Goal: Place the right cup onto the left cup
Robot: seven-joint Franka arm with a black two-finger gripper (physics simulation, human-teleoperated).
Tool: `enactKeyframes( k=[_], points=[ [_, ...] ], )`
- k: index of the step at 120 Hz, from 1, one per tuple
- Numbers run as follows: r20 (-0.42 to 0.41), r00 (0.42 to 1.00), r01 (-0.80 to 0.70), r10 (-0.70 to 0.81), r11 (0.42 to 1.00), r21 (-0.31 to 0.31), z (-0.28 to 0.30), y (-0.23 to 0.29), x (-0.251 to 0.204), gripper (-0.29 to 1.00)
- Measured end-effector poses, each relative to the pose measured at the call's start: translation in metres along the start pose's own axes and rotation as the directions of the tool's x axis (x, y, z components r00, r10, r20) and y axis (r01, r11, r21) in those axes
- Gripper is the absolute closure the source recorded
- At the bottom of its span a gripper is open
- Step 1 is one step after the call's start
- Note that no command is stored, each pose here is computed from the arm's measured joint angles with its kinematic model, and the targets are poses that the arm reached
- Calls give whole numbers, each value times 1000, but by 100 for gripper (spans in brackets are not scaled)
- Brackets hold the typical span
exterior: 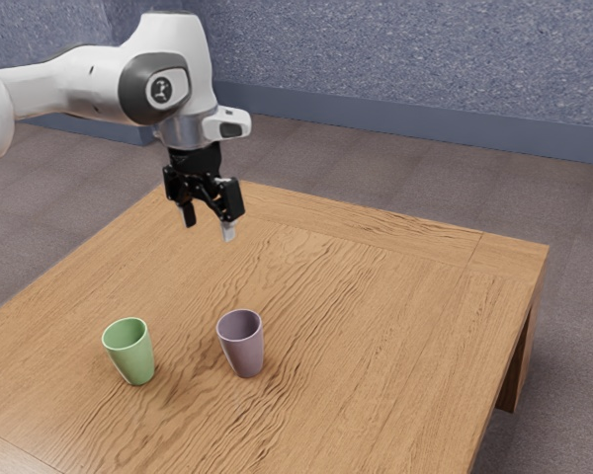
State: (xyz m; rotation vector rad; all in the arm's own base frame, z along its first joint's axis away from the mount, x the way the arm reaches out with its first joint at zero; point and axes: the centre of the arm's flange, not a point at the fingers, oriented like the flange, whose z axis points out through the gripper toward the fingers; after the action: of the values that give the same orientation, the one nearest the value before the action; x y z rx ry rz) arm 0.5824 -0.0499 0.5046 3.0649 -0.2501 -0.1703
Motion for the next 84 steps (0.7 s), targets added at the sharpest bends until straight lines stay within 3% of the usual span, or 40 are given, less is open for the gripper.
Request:
enactKeyframes(
  k=[34,84],
  points=[
    [15,1000,20,-19,1000,-12,82,12,1,10],
    [-16,999,32,-33,999,-10,150,29,5,18]
  ],
)
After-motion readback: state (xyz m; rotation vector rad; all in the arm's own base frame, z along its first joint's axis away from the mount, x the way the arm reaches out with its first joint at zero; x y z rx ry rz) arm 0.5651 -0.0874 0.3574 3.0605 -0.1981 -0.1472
